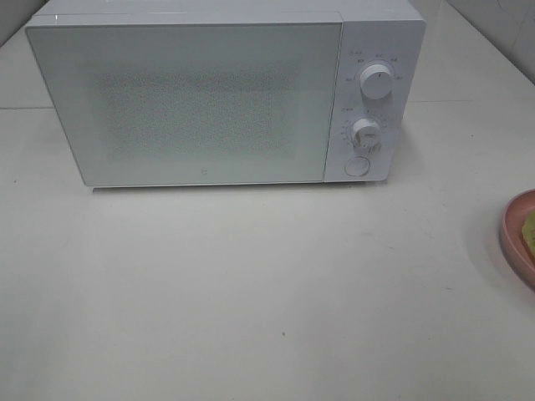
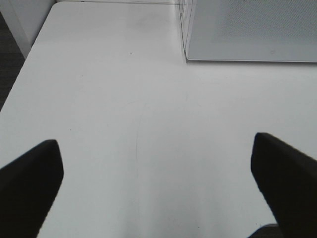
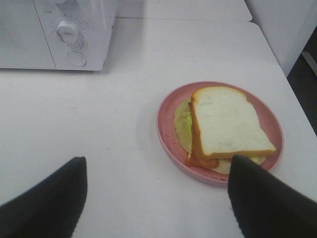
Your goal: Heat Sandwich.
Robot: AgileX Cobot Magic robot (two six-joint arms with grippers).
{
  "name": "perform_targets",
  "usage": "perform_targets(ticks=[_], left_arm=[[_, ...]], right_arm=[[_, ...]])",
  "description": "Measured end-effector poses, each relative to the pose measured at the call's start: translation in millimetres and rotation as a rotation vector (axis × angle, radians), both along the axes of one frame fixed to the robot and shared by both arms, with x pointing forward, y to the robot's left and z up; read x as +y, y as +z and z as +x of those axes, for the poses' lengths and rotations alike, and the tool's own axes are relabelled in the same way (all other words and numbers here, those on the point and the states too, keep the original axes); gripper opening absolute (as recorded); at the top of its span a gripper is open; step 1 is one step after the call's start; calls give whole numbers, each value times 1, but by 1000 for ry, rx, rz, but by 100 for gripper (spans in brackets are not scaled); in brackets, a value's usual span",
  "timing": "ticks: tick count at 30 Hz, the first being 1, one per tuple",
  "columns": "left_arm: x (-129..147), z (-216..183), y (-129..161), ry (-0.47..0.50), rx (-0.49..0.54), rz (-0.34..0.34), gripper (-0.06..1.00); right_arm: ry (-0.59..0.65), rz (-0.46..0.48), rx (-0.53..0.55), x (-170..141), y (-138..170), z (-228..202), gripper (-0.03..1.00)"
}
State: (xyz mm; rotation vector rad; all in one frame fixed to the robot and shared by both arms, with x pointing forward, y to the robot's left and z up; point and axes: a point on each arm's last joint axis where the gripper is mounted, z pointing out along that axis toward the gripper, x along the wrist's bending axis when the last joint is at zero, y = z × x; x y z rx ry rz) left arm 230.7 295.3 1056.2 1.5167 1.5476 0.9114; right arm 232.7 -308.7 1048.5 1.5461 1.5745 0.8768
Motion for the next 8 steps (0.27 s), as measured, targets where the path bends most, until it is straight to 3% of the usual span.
perform_targets(ticks=[8], left_arm=[[0, 0, 0, 0, 0, 0, 97]], right_arm=[[0, 0, 0, 0, 0, 0, 76]])
